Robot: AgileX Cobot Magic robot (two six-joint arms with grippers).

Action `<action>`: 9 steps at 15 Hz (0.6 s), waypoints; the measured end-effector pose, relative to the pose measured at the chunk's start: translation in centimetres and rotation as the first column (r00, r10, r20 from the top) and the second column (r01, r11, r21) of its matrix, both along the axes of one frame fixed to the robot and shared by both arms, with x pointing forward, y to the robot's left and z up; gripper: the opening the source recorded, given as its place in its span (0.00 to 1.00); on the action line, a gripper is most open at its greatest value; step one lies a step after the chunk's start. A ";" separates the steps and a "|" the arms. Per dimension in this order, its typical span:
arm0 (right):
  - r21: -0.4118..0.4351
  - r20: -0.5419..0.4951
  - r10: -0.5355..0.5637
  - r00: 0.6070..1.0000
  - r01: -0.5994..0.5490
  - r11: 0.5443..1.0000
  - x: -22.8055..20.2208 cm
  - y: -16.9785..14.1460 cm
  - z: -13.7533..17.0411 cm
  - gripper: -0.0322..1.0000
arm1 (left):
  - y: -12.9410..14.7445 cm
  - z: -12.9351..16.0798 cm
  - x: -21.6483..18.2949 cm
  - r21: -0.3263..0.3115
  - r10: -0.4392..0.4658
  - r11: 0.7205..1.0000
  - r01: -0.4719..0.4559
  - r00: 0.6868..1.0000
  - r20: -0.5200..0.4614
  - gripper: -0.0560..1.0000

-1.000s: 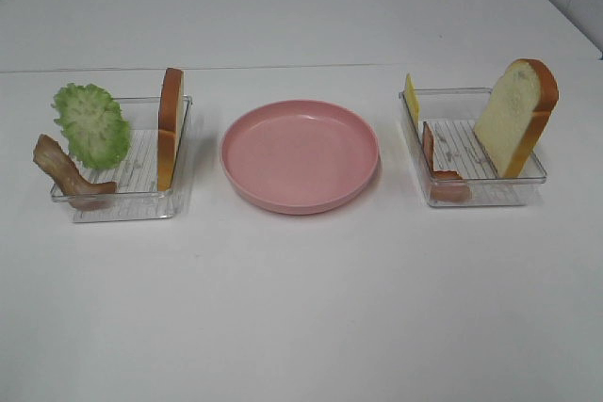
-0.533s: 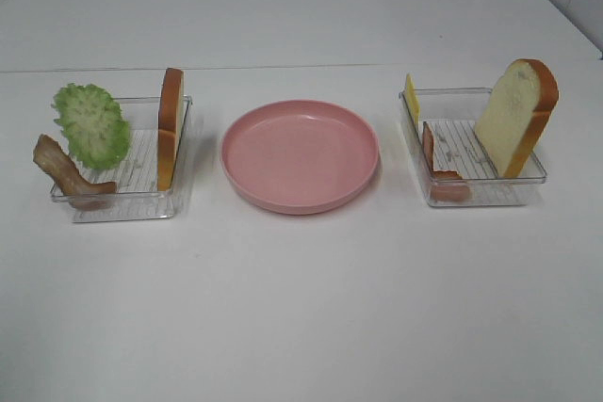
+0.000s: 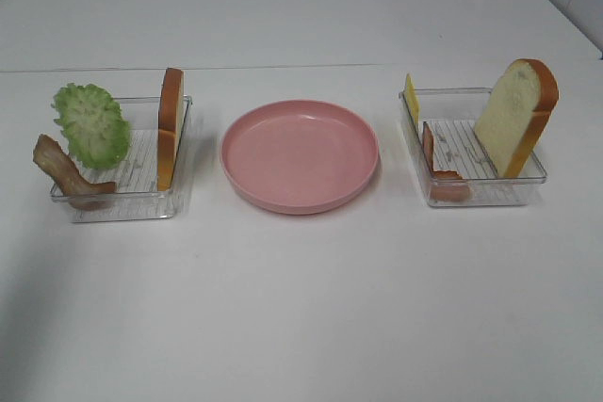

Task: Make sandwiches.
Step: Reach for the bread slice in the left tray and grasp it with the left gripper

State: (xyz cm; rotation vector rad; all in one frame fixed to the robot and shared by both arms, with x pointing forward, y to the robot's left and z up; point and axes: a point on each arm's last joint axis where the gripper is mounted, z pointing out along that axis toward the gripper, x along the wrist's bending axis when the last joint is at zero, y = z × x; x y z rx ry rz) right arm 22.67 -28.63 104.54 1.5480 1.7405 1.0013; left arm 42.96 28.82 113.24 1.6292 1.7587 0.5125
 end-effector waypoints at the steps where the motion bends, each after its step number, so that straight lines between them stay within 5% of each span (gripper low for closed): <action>1: 0.000 0.000 0.000 1.000 0.000 1.000 0.0 0.0 0.0 0.70 | -0.2 -0.8 3.3 -0.019 -0.011 1.000 0.009 0.995 -0.102 0.77; 6: 0.000 0.000 0.000 1.000 0.000 1.000 0.0 0.0 0.0 0.70 | -2.1 -1.5 8.8 -0.039 -0.087 0.996 0.080 0.977 -0.193 0.77; 9: 0.000 0.000 0.000 1.000 0.000 1.000 0.0 0.0 0.0 0.70 | -5.5 -3.4 13.8 -0.041 -0.184 0.983 0.180 0.929 -0.320 0.77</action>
